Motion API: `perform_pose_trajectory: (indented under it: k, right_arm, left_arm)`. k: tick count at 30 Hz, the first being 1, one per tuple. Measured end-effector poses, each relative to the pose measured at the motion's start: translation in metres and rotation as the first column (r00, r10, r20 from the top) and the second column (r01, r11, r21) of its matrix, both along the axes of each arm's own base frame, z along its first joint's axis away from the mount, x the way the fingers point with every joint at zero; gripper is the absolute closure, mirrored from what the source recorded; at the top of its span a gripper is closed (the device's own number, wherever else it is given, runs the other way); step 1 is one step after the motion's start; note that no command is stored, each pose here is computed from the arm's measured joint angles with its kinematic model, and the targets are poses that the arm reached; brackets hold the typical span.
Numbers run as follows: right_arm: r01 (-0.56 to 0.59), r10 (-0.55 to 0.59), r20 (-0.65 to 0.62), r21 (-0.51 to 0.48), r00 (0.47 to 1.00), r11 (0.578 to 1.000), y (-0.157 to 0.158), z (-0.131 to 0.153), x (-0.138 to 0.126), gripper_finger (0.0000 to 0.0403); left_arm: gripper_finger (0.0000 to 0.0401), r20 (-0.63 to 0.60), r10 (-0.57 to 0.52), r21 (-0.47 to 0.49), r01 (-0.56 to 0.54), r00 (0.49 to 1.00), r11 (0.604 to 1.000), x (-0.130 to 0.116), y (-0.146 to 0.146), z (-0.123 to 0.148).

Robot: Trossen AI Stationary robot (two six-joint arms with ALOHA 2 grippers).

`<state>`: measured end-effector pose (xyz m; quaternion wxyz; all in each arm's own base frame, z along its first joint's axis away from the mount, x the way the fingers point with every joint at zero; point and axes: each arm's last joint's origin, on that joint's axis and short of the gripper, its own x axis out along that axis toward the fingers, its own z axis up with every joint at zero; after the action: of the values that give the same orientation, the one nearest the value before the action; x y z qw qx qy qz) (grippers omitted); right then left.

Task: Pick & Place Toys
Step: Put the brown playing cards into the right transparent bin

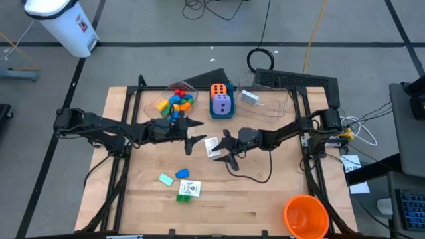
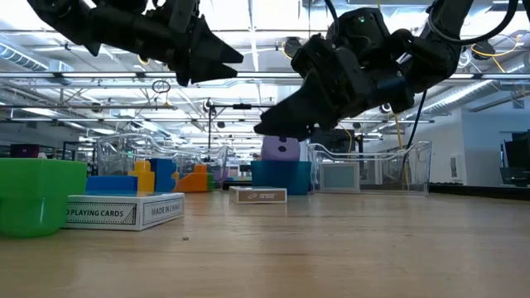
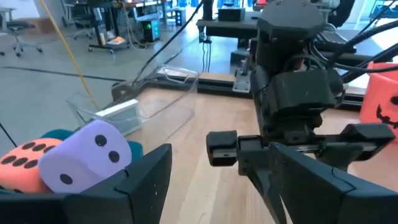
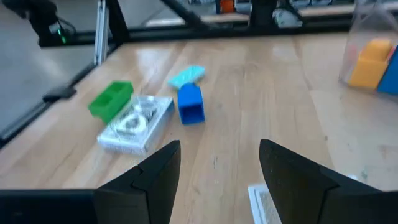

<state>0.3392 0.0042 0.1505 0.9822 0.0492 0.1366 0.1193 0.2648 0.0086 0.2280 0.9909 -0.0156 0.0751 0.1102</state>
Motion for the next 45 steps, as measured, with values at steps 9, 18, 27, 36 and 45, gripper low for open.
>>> perform_pose_trajectory:
  k: [9,18,27,36,45]
  right_arm:
    - [-0.01,0.009,-0.039,-0.022,0.999,1.0,0.001,-0.004,-0.001,0.0193]
    - [-0.036,0.032,-0.048,-0.1,0.998,0.994,0.001,-0.007,-0.002,0.0193]
    - [-0.02,0.003,-0.08,-0.218,0.997,0.976,-0.004,-0.012,-0.004,0.0193]
    - [0.0,-0.033,-0.162,-0.199,0.986,0.98,-0.016,-0.021,-0.006,0.0193]
    - [-0.051,0.015,-0.207,-0.169,0.978,0.984,0.005,-0.048,0.006,0.0193]
  left_arm:
    - [0.0127,0.015,0.006,0.126,-0.008,1.0,0.992,0.0,0.006,0.004]
    - [0.0127,0.188,0.029,0.227,-0.072,0.982,0.971,0.0,0.015,0.023]
    - [0.0127,0.234,0.034,0.31,-0.108,0.972,0.944,-0.001,0.019,0.03]
    - [0.0127,0.129,-0.031,0.183,0.007,0.991,0.983,0.005,0.019,0.024]
    - [0.0128,-0.109,-0.021,0.018,0.023,0.994,1.0,0.005,0.017,-0.006]
